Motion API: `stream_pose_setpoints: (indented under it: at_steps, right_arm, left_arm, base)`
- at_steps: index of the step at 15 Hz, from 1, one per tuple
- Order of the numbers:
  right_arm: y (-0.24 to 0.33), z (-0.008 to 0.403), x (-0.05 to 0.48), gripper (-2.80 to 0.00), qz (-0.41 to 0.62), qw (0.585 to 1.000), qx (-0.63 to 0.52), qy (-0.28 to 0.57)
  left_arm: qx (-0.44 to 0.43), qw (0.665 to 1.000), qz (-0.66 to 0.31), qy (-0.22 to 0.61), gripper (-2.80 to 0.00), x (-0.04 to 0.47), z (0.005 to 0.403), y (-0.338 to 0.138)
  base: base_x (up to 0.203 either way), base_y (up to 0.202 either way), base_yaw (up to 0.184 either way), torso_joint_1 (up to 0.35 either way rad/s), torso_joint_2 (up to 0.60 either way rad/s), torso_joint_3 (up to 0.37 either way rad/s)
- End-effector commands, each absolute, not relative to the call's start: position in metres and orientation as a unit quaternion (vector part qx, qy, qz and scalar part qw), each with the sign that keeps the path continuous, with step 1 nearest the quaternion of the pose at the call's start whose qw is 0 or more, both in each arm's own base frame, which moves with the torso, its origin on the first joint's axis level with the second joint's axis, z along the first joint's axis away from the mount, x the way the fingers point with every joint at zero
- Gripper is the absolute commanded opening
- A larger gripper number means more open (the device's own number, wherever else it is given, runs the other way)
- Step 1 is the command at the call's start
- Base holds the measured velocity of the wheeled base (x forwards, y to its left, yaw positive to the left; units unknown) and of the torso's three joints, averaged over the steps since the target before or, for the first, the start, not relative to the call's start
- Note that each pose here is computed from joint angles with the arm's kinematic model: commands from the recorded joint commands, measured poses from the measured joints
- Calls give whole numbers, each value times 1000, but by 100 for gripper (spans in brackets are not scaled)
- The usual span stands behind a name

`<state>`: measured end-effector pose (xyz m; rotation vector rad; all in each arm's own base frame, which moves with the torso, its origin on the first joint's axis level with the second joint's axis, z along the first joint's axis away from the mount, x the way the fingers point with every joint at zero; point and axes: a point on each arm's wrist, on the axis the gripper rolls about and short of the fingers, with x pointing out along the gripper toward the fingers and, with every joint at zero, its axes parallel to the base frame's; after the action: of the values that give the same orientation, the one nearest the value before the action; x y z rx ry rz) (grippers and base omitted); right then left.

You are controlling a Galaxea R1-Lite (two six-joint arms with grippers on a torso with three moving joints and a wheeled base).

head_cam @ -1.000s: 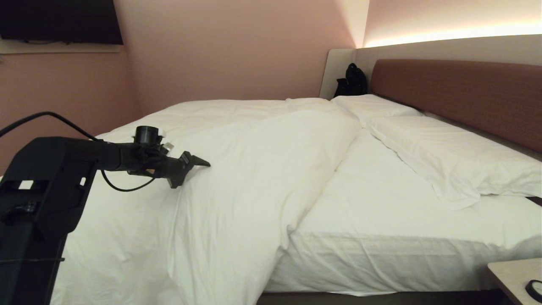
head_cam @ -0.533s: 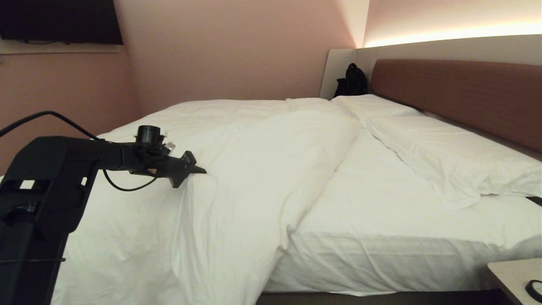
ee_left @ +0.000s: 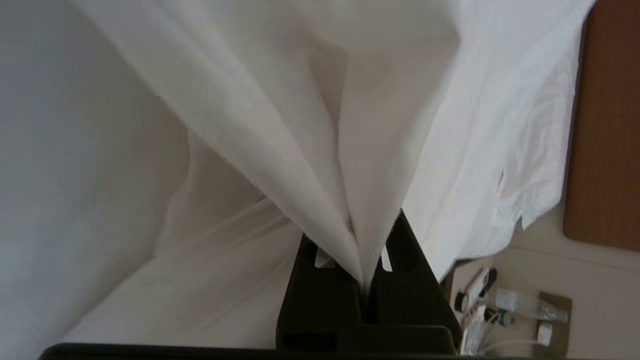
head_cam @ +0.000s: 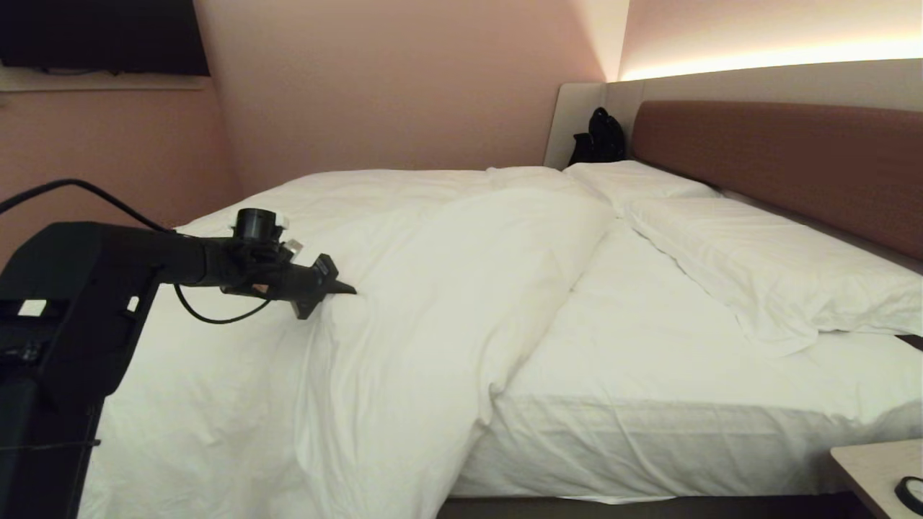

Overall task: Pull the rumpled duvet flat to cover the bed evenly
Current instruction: Flatten the corners of the folded blanket

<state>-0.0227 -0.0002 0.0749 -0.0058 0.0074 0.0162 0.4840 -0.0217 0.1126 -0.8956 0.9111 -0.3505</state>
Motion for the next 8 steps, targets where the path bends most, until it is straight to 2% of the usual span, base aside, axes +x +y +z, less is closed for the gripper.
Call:
stream_pose_setpoints:
  at_steps: [1,8]
  right_arm:
    - [0,75,-23,-280,8,1000,-3,4]
    - [0,75,-23,-280,8,1000,-3,4]
  left_arm:
    - [-410,789,-180,421,-280,464,139,-34]
    - [-391,767,-217,461,-280,408,160,-75]
  base:
    - [0,0,0,0,0,0]
    - [0,0,0,0,0,0]
